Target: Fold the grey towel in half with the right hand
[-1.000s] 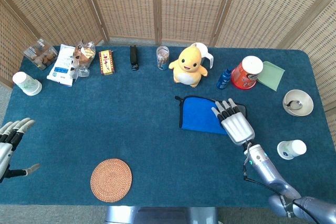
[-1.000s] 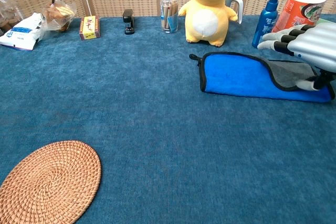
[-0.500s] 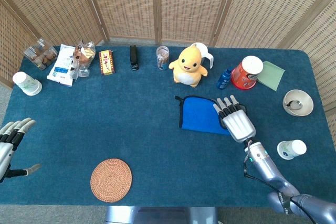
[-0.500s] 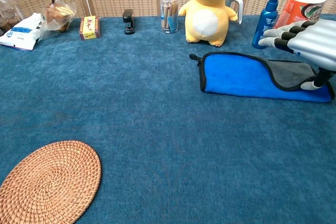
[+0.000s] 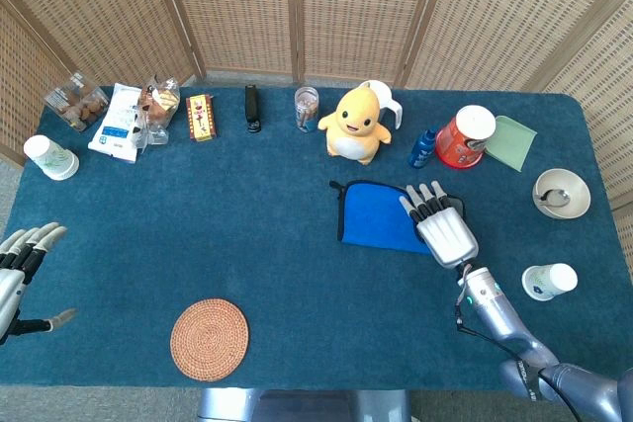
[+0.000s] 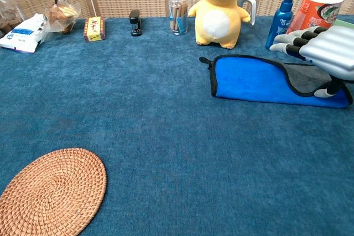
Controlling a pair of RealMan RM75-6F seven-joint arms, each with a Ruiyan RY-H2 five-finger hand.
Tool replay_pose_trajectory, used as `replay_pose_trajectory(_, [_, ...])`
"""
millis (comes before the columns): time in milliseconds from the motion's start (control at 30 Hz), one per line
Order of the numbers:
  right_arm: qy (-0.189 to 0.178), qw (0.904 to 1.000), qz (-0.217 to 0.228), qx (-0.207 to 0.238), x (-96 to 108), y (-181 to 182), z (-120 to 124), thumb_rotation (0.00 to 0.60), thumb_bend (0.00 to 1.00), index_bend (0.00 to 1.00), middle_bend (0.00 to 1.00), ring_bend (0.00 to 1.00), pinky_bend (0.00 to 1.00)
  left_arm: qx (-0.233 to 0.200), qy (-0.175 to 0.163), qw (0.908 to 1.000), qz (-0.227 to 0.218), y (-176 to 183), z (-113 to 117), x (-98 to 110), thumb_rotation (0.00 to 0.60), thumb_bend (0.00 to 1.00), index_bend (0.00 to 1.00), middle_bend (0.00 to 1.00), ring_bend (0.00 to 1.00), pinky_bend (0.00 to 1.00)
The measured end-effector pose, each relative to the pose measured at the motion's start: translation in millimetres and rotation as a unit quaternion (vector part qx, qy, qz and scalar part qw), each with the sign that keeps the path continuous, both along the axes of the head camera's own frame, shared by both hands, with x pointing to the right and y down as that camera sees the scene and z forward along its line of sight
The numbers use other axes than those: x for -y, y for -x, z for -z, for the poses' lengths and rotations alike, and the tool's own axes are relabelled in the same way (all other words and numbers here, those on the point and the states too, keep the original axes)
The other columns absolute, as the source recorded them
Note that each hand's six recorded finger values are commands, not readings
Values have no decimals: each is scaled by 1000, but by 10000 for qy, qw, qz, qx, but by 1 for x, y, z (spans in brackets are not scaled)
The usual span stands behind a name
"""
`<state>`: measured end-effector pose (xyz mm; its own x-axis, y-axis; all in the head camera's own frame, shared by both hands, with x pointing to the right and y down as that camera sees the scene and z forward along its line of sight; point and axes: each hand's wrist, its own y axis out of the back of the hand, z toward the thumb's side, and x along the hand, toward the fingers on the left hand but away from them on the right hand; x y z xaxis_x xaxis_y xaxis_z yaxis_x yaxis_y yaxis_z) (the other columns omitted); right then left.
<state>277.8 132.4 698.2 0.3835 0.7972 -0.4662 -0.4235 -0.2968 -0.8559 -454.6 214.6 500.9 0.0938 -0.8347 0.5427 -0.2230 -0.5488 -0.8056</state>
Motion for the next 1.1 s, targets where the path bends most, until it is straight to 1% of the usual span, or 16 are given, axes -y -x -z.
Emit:
replay_pose_trajectory(167, [-3, 9999, -83, 109, 1, -1, -1, 600, 14, 151, 0, 0, 192, -4, 4, 10000, -3, 0, 0, 0, 600, 0, 0, 0, 0, 0])
replay_pose_trajectory(267, [-25, 9998, -131, 127, 2, -3, -3, 600, 54, 224, 0, 0, 204, -2, 3, 10000, -4, 0, 0, 0, 600, 0, 0, 0, 0, 0])
replay_pose_trajectory(300, [-26, 9998, -148, 134, 2, -3, -4, 600, 84, 256, 0, 0, 207, -1, 5, 10000, -2, 0, 0, 0, 600, 0, 0, 0, 0, 0])
replay_pose_trajectory(367, [-34, 9997, -181, 134, 2, -5, -5, 600, 122, 283, 0, 0, 212, 1, 9, 10000, -1, 0, 0, 0, 600, 0, 0, 0, 0, 0])
replay_pose_trajectory(500, [-28, 9996, -234, 140, 2, -8, -7, 600, 147, 354, 0, 0, 213, 1, 14, 10000, -12, -1, 0, 0, 600, 0, 0, 0, 0, 0])
replay_pose_trajectory(633, [-19, 9994, -297, 170, 2, -8, -9, 600, 208, 420, 0, 0, 216, 5, 14, 10000, -9, -1, -1, -1, 600, 0, 0, 0, 0, 0])
replay_pose_trajectory(800, [-10, 9992, -345, 193, 2, -9, -10, 600, 285, 472, 0, 0, 225, 3, 24, 10000, -12, -1, -1, -1, 600, 0, 0, 0, 0, 0])
replay_pose_trajectory(900, [-16, 9991, -382, 196, 2, -11, -11, 600, 329, 487, 0, 0, 226, 5, 24, 10000, -19, -1, -1, -1, 600, 0, 0, 0, 0, 0])
replay_pose_trajectory(1100, [-33, 9987, -480, 185, 4, -14, -12, 600, 376, 502, 0, 0, 238, -1, 28, 10000, -13, -1, -1, -1, 600, 0, 0, 0, 0, 0])
